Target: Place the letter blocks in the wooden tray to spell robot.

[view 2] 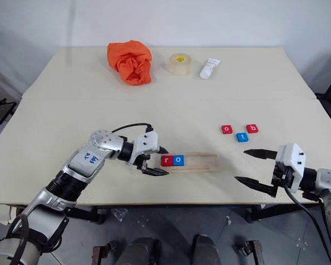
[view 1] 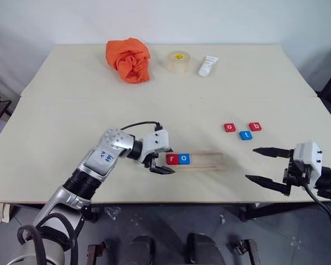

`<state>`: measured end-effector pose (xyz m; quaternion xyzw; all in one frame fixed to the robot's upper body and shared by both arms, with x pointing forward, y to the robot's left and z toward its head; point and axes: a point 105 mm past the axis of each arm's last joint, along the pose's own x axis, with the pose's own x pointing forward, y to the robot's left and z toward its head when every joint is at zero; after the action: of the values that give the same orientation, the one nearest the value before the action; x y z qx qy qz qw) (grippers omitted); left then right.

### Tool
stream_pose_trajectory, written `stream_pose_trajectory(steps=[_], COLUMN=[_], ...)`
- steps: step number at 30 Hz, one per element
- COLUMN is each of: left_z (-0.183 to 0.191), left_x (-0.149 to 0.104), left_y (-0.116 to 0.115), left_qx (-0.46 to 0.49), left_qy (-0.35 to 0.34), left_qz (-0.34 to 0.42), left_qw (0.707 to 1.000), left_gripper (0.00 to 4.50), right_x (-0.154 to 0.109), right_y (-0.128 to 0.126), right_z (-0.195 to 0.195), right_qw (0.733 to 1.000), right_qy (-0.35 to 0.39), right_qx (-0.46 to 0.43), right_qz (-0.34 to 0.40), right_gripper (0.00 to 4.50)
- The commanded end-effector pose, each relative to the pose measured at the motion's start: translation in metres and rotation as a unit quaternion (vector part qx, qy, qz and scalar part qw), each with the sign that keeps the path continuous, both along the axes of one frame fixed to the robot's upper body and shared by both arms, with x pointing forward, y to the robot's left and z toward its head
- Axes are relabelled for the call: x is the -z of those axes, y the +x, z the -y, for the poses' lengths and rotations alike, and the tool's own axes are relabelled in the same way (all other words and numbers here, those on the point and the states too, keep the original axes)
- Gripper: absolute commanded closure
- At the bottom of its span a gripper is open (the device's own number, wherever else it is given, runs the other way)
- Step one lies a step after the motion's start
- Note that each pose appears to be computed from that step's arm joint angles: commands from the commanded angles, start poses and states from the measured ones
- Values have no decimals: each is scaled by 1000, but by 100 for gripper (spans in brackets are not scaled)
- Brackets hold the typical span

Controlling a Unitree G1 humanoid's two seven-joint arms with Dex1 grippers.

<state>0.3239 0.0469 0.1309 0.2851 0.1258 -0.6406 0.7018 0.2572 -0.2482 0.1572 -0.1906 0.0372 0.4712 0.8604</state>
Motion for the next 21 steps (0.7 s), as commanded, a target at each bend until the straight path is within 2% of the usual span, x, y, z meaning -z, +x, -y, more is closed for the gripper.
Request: stream_pose_trajectory(steps=[1, 12, 15, 21], left_z=[6, 6, 9, 3], left_x=[-4, 4, 3, -12], left_y=[-3, -3, -6, 1], left_qx=[9, 6, 8, -10], left_qy=[4, 16, 5, -26], left_qz=[15, 15, 8, 36], left_qw=[1000, 1000, 1000, 999], left_gripper=[111, 111, 12, 3], right_x=[-15, -17, -17, -18], right_y=[-5, -3, 0, 5], right_z=[3, 5, 5, 3], right_qw=[999, 999, 999, 999], right_qy=[-2, 2, 3, 5], right_qx=[12, 34, 35, 33], right_qz=[29, 37, 39, 42], right_gripper=[0, 0, 0, 0])
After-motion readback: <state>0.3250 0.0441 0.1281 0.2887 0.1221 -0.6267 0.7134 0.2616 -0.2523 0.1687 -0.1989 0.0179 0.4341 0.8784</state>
